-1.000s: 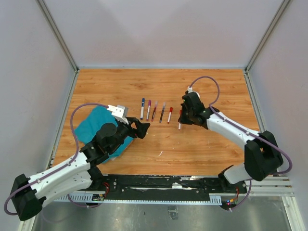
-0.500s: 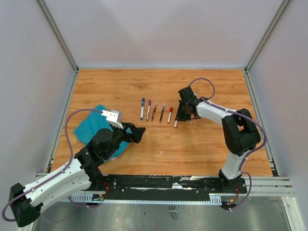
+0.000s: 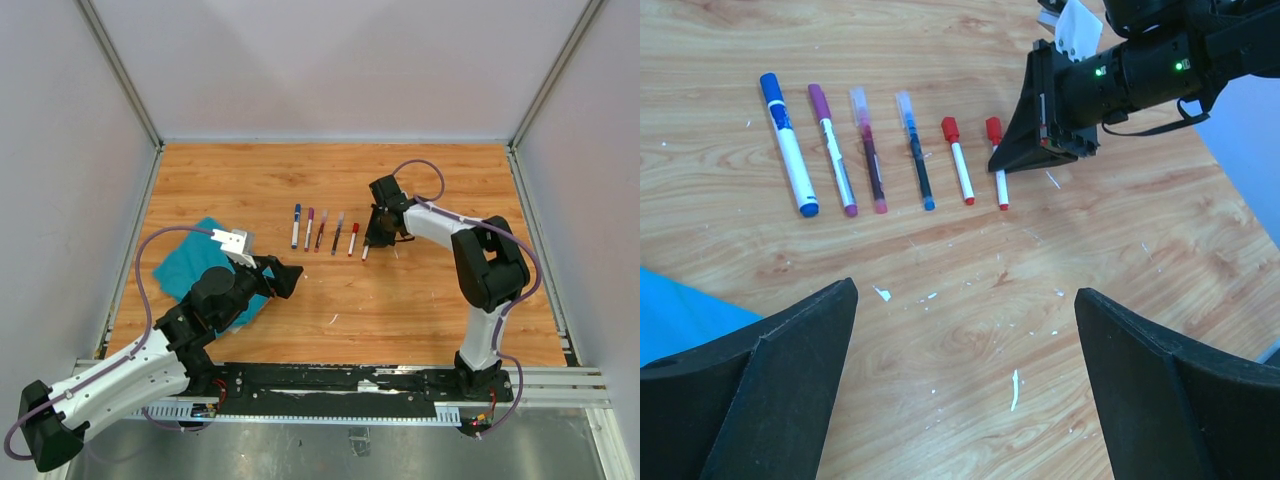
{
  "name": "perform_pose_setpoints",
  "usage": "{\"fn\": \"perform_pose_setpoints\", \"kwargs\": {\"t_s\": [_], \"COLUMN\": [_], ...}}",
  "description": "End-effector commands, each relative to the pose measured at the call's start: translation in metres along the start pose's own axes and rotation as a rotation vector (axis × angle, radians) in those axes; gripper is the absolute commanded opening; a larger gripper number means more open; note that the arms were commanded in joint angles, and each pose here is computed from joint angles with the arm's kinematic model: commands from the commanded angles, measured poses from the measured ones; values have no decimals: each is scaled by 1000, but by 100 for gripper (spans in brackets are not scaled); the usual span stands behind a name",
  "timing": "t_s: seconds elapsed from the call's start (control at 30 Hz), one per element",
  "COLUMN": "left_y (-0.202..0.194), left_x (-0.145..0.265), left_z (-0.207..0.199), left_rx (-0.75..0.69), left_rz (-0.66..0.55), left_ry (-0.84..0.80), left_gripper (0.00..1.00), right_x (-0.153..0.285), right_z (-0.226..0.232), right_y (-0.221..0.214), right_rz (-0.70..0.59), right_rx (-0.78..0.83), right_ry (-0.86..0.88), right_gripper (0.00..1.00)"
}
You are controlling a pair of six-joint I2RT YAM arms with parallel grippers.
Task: Insert the pens into the pen caps
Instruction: Place the pen at the center of the board.
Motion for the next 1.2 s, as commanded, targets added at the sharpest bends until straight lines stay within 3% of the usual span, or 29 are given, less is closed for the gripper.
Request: {"fn": "perform_pose_setpoints", "kwargs": {"t_s": [0.0,0.2,0.4,0.63,0.77,1.0,1.17], "left_y": [4,4,5,5,3,3,3], "left_x": [-2,-1,-1,0,0,2,1], "left_z": [-2,-2,-2,-1,0,1,0], "left_rx": [8,10,11,13,17,23,23], "left_rz": [-11,-10,-9,-11,-8,-13,-12], "left_ry": [-9,-11,-3,-1,1,3,-2], "left_gripper": [95,96,96,97,97,97,97], "right_x": [-6,-13,-11,4,2,-2,-1], "right_z": [-10,-15,-14,-12,-13,-16,-14], "right_y": [12,12,12,16,13,4,6], "right_rz": [-18,-4,0,-31,-16,-3,-11], "right_rx": [3,5,5,24,24,-35,-46], "right_ry": [-66,-90,-78,-64,-64,-57,-47], "right_gripper": [11,29,33,19,19,10,12]}}
Point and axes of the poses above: each gripper's point midway between its finger pads, its own x axis back along the fingers, its own z axis along the line the jaws close on, y = z × x, the point moved 4 cm from there along x, back along the fingers, and after that the axes turned 2 degrees about -x, right-handed, at the moved point
